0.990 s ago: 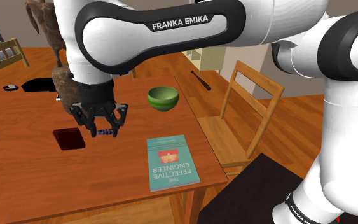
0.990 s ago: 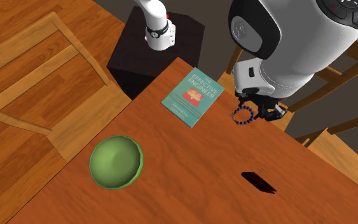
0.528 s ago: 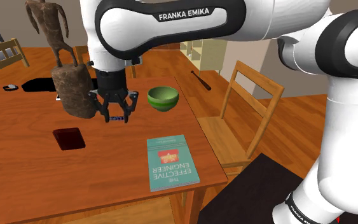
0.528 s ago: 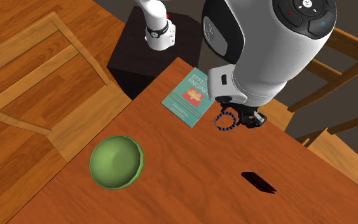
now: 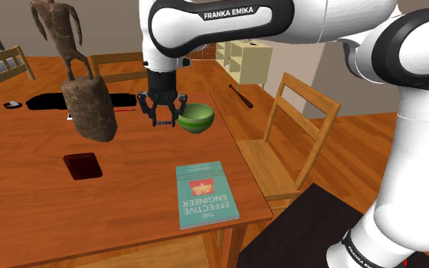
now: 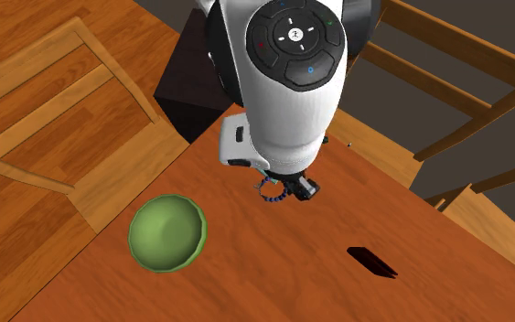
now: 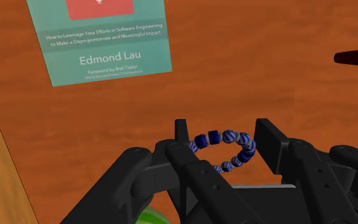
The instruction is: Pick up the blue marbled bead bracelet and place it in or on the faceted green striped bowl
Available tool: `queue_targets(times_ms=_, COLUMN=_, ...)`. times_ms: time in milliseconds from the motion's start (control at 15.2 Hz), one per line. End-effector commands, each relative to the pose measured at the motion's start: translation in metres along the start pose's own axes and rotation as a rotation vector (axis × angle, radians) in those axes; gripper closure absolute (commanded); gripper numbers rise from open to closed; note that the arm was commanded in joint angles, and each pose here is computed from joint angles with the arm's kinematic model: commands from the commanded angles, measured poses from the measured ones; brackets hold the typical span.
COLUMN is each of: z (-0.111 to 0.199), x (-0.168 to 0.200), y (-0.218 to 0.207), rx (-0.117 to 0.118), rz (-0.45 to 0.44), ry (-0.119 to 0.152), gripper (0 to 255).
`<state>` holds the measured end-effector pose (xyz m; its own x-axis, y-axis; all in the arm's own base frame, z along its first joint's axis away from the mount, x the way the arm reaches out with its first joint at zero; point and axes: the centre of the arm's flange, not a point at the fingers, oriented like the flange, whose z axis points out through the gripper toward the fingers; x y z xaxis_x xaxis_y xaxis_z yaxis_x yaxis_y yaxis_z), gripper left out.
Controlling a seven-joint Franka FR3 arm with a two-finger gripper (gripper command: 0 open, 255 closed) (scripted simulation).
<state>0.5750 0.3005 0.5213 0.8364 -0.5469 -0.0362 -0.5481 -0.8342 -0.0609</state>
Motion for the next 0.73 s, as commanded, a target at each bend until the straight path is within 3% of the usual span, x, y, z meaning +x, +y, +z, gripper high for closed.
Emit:
queue_targets(times_ms=0, z=-0.002, x=0.024, y=0.008, rx=0.000, rz=-0.002, ry=0.000, gripper=255)
queue_targets(times_ms=660, z=-0.012, x=0.143, y=0.063, rx=0.000, rz=-0.002, ry=0.000, gripper=255)
